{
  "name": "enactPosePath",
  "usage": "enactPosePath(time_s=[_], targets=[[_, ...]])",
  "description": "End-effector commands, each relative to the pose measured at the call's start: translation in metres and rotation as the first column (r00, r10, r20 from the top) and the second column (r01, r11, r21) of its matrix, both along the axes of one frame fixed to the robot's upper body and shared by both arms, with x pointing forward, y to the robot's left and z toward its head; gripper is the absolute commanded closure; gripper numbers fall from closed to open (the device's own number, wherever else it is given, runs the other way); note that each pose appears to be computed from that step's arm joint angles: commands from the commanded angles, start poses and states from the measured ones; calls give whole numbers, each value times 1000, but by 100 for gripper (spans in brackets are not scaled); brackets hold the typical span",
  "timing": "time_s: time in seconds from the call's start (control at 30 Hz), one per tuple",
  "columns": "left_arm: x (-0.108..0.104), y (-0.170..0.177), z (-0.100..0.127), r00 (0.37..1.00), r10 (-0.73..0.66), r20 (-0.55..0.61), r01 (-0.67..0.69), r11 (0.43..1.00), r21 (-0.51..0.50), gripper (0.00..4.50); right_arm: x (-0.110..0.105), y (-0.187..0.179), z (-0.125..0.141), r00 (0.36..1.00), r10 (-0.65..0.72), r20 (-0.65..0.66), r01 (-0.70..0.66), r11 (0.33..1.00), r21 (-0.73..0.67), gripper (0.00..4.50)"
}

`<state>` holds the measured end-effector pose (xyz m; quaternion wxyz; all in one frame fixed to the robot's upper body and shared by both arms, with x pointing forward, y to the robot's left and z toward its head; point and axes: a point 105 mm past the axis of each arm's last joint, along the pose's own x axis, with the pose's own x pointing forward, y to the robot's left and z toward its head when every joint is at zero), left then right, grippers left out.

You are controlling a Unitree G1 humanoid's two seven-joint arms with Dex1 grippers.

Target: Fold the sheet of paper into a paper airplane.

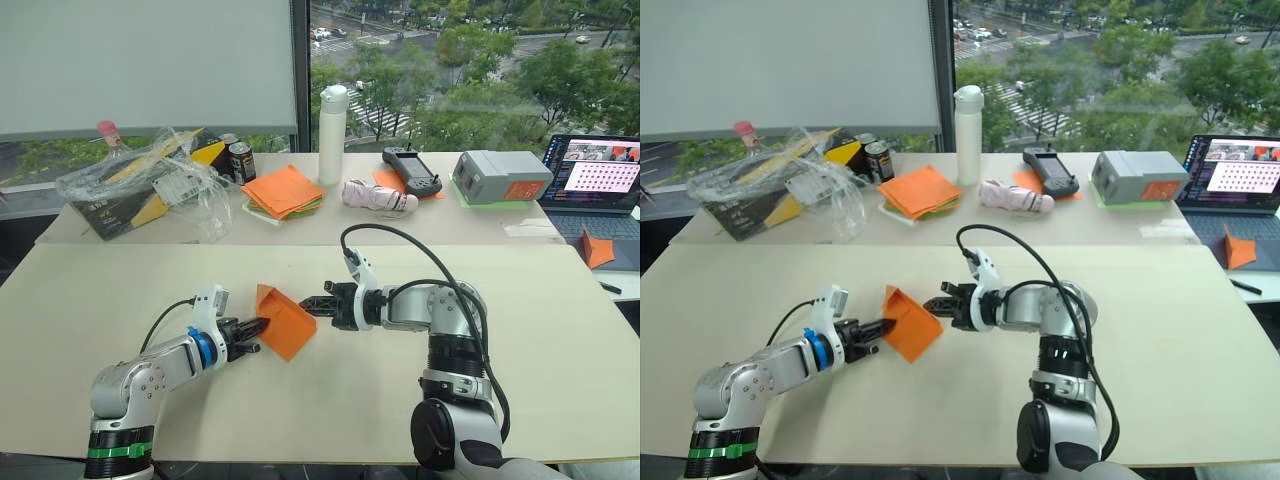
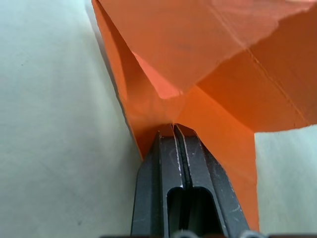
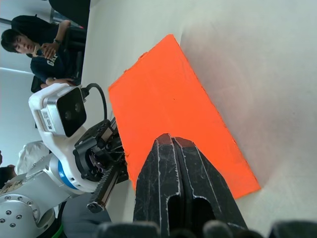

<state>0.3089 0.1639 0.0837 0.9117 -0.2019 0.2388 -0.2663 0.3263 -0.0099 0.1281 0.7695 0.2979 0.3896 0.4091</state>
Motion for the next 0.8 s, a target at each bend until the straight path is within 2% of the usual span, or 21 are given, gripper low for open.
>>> enactPosePath(time_s=[0.03, 0.53, 0.8], targets=[[4, 3, 17, 999, 12, 47, -9, 999, -50, 450, -8, 21, 20, 996, 74, 54, -78, 995, 61, 447], [-12, 13, 35, 994, -74, 78, 81, 992, -98, 450, -9, 22, 20, 996, 76, 56, -79, 995, 60, 447], [-7, 24, 48, 993, -33, 114, 49, 988, -145, 450, -9, 22, 20, 996, 77, 56, -80, 995, 60, 447]])
